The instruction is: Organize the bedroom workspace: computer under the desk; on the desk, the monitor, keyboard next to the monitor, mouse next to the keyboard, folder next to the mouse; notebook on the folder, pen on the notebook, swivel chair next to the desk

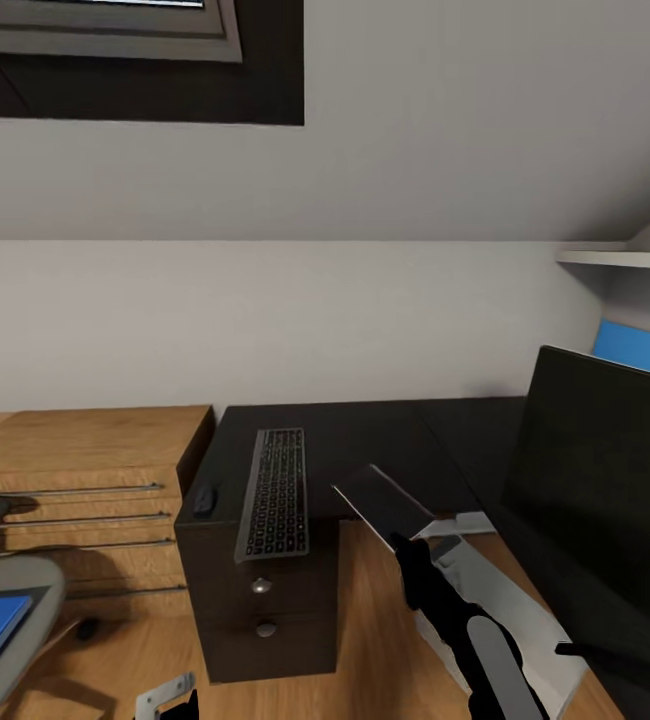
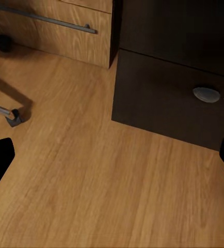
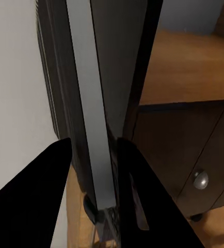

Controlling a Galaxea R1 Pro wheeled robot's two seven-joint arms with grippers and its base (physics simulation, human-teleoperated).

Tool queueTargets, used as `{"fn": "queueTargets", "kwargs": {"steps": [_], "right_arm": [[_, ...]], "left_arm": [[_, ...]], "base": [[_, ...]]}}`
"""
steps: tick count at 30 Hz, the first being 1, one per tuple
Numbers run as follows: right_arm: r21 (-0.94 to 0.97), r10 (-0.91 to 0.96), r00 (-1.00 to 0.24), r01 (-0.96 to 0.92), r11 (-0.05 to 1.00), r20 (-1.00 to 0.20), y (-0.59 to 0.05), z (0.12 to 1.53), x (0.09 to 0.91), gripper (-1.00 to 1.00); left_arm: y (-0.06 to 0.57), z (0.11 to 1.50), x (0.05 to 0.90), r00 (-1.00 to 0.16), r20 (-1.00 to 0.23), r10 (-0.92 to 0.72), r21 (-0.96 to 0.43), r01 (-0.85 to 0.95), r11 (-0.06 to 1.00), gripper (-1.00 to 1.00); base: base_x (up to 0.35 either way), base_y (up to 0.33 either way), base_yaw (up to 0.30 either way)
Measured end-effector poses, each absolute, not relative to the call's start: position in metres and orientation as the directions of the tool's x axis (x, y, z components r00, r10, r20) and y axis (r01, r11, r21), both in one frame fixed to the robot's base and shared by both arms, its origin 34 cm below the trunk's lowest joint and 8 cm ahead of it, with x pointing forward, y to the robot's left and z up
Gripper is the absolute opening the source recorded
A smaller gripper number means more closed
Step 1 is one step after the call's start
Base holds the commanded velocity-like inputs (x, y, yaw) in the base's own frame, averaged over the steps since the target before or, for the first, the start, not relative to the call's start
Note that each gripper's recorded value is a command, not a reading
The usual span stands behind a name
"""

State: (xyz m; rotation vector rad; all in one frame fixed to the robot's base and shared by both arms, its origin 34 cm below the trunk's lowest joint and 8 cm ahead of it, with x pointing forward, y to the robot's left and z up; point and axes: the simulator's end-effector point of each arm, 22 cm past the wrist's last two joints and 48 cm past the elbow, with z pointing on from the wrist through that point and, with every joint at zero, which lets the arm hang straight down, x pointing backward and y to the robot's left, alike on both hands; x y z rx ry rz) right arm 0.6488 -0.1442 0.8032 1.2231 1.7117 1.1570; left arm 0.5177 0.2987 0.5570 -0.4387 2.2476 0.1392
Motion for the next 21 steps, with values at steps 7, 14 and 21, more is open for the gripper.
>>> {"fn": "queueTargets", "kwargs": {"steps": [7,14,21], "right_arm": [[0.930,0.960,-0.276,0.337,0.145,-0.050,-0.149,0.796,0.647,-1.00],[0.919,0.961,-0.271,0.364,0.150,-0.050,-0.150,0.790,0.645,-1.00],[0.904,0.969,-0.242,0.401,0.147,-0.050,-0.157,0.783,0.644,-1.00]], "left_arm": [[0.299,0.557,0.518,-0.601,-0.754,-0.266,-0.045,-0.357,0.933,1.00],[0.299,0.557,0.518,-0.602,-0.753,-0.266,-0.045,-0.357,0.933,1.00],[0.299,0.557,0.518,-0.601,-0.754,-0.266,-0.044,-0.357,0.933,1.00]], "base": [[0.031,0.000,0.000],[0.001,0.000,0.000],[0.000,0.000,0.000]]}}
